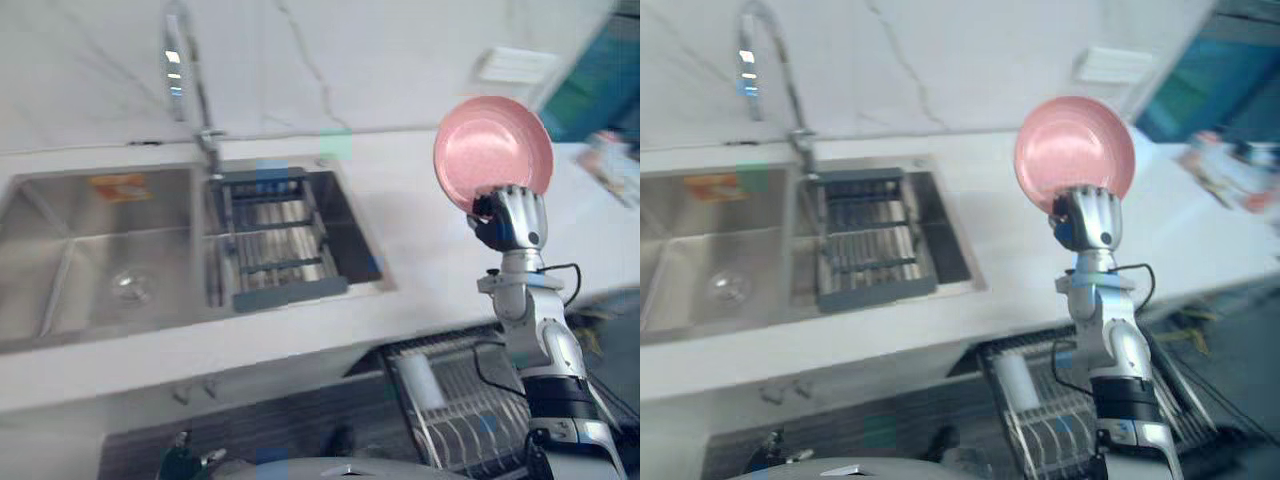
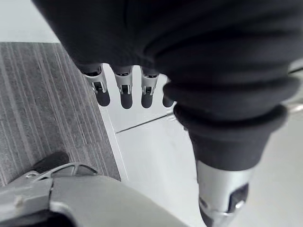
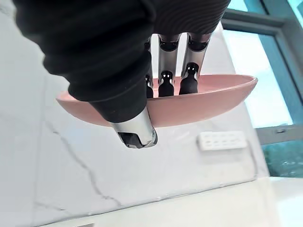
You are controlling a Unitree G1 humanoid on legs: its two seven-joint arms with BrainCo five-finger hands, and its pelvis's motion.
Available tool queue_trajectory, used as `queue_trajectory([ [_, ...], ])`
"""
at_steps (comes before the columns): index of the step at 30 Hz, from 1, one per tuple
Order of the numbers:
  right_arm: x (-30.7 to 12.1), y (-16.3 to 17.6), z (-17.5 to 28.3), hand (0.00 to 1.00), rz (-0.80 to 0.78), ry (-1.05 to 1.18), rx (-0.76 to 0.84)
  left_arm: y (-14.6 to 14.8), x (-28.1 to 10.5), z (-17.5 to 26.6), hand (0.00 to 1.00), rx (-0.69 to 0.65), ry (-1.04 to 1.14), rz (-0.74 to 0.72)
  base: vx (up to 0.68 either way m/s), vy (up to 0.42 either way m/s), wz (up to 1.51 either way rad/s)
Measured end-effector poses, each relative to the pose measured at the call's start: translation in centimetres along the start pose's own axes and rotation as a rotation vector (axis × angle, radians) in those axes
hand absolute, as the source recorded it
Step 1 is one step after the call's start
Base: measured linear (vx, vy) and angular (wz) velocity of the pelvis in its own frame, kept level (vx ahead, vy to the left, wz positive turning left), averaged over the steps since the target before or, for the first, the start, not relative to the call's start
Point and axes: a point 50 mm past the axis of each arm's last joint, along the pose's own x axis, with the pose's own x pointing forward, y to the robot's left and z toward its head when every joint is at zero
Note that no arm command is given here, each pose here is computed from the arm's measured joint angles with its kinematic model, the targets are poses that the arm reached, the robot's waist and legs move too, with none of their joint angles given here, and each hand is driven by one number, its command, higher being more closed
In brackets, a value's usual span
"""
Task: Walk over to the sink, pick up the cup, carry it to the dishwasher, place the cup inside the dishwasher, then close the dishwasher door
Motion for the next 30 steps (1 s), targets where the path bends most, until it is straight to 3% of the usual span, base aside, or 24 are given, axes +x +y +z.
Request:
queue_trajectory([
  [10, 0.5, -0.1, -0.7, 1.00, 0.000, 0.026, 0.018, 0.2, 0.7, 0.6, 0.00, -0.112, 0.018, 0.075, 0.00, -0.188, -0.76],
  [12, -1.3, 0.1, -2.0, 1.00, 0.037, 0.078, -0.006, -1.2, 0.7, 0.6, 0.00, -0.142, 0.022, 0.049, -0.08, -0.079, -0.09],
  [18, -4.4, -1.3, -4.2, 1.00, 0.041, 0.172, -0.053, -1.2, 0.5, 0.4, 0.00, -0.146, 0.021, 0.056, -0.09, 0.044, -0.01],
  [30, -8.6, 0.9, -3.6, 1.00, 0.087, 0.397, 0.129, -1.0, 1.6, 2.8, 0.00, -0.142, -0.051, 0.075, -0.10, 0.120, 0.03],
])
